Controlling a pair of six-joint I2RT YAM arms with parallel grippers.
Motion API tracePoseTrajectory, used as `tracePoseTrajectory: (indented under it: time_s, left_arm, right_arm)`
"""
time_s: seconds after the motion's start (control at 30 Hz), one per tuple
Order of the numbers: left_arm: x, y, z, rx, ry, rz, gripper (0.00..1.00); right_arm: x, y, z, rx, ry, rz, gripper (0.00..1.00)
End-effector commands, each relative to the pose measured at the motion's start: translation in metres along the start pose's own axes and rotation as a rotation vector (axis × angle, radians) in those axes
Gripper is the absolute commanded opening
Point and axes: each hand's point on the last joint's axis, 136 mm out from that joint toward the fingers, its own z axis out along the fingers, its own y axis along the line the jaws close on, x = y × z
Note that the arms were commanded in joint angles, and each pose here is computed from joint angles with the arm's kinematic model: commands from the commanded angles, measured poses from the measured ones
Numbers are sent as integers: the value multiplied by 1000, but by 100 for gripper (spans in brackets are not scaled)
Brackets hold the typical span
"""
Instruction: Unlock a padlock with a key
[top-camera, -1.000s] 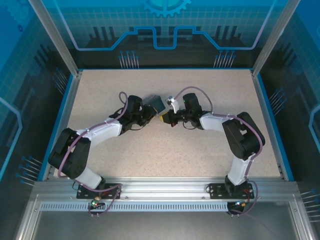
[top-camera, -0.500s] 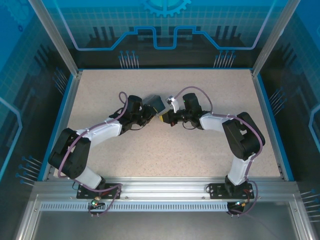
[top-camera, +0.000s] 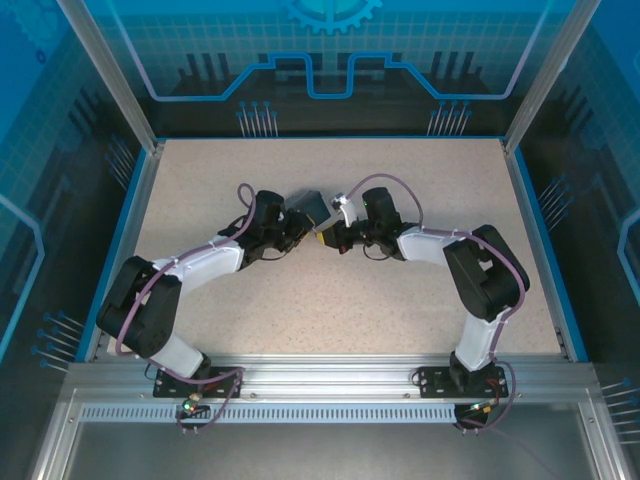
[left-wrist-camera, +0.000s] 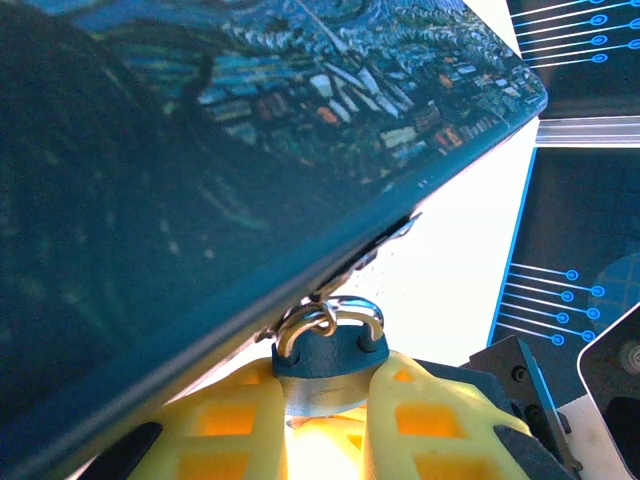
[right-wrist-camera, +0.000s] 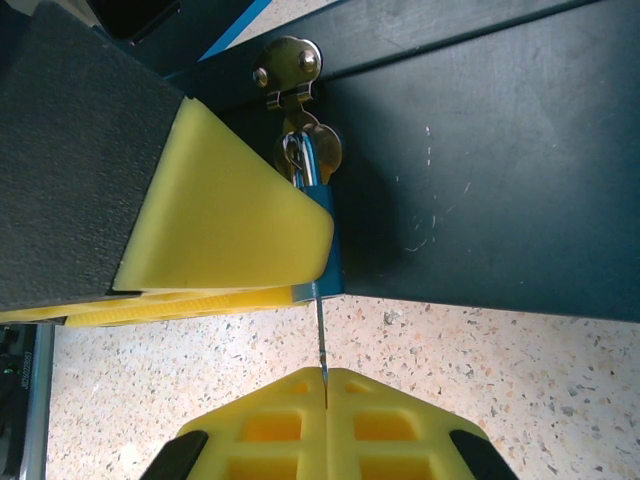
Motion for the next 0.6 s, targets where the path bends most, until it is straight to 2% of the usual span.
tracePoseTrajectory:
  time_s: [0.0,0.57]
  left_arm:
    - [12,-1,4,13,51,18,11]
    - [15,1,3,5,67,31,10]
  right_arm:
    - [-32,20,-11,-27,-76,-73,0]
    - [-43,17,-16,-32,-62,-101,0]
